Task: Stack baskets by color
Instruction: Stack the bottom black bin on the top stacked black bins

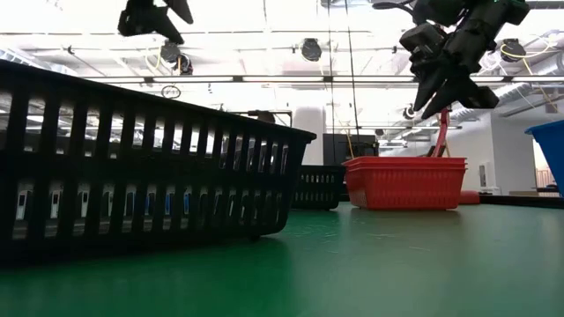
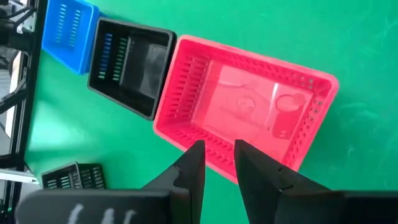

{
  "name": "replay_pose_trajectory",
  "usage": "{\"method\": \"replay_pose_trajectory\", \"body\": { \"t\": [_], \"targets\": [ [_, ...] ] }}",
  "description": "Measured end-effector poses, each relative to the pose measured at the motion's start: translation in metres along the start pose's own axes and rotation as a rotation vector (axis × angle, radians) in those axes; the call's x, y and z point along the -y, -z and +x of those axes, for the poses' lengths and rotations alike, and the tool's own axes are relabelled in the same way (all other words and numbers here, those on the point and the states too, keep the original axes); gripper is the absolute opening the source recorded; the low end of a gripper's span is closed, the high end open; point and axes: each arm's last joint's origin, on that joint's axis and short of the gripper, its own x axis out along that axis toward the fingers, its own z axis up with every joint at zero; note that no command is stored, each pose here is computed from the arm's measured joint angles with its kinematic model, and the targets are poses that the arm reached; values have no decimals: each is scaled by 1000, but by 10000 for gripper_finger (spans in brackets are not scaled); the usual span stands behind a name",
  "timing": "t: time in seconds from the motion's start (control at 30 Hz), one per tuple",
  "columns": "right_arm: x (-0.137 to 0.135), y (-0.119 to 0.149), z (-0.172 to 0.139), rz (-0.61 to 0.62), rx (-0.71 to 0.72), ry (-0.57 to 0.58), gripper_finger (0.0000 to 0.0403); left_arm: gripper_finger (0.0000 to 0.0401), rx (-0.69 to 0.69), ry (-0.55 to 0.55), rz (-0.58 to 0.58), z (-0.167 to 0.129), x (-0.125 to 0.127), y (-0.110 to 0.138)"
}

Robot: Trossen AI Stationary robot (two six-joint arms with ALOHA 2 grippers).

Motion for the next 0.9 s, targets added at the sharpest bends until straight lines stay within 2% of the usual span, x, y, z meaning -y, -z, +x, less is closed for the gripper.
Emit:
{"method": "replay_pose_trajectory", "body": {
  "t": [0.2, 0.63, 0.8, 0.9],
  "targets": [
    [0, 0, 0, 17, -2, -2, 78, 182, -95, 23, -114, 12, 8, 24],
    [0, 0, 0, 72, 0, 0, 78, 182, -465, 90, -588, 41, 32, 118],
    [-1, -1, 0, 84, 9, -11, 78, 182, -472, 241, -780, 47, 49, 140],
    [-2, -2, 0, 94, 16, -19, 78, 182, -440, 274, -883, 50, 61, 152]
  ]
}}
